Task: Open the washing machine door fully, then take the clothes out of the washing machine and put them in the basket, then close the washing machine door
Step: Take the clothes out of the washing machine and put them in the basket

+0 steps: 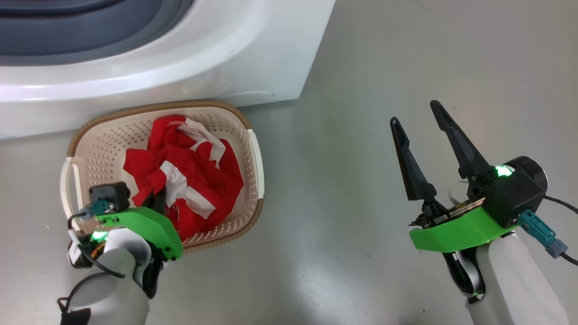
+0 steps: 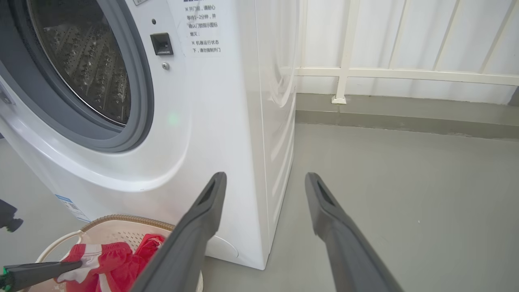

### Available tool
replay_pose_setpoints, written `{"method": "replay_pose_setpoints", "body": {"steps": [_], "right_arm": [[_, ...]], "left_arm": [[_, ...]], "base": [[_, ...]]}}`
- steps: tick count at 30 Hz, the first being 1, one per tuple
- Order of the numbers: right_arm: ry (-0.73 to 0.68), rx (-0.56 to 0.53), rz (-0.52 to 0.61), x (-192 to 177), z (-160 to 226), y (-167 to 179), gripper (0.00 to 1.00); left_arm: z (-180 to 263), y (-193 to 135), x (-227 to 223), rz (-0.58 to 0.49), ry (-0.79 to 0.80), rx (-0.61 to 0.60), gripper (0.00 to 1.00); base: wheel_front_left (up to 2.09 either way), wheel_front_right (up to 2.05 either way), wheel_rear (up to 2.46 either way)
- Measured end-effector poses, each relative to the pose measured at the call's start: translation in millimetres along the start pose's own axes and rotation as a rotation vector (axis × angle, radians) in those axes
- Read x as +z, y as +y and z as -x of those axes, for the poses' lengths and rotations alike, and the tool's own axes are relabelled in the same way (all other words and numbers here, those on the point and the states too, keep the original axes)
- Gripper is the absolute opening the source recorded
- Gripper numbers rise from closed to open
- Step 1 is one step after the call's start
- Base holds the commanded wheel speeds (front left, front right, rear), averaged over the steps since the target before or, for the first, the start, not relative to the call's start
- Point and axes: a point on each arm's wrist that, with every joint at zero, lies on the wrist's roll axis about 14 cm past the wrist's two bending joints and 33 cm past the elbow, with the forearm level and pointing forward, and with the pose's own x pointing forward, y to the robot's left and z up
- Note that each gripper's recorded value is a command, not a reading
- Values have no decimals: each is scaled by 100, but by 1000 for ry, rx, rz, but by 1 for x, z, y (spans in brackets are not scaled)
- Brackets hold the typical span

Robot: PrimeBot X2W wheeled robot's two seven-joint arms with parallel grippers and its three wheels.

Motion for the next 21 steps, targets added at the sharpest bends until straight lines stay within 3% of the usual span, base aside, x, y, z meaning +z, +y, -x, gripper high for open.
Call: {"method": "replay_pose_setpoints", "body": {"steps": [3,5,6,7,21], "right_arm": [[8,-4,1,-3,0,-2,100],[5,-4,1,-2,0,-2,100],[3,-3,2,-1,0,-1,100],[0,-2,2,1,1,0,100],[-84,49,4,42,11,23,100]], "left_arm": [[-2,-1,-5,2,17,-4,3],[-1,-1,-5,-4,15,-7,47],[0,-1,-3,-4,10,-8,85],[2,-2,0,-8,3,-11,100],[55,-2,74,21,-284,-43,100]], "base": [[0,0,0],[0,0,0],[0,0,0],[0,0,0],[0,0,0]]}}
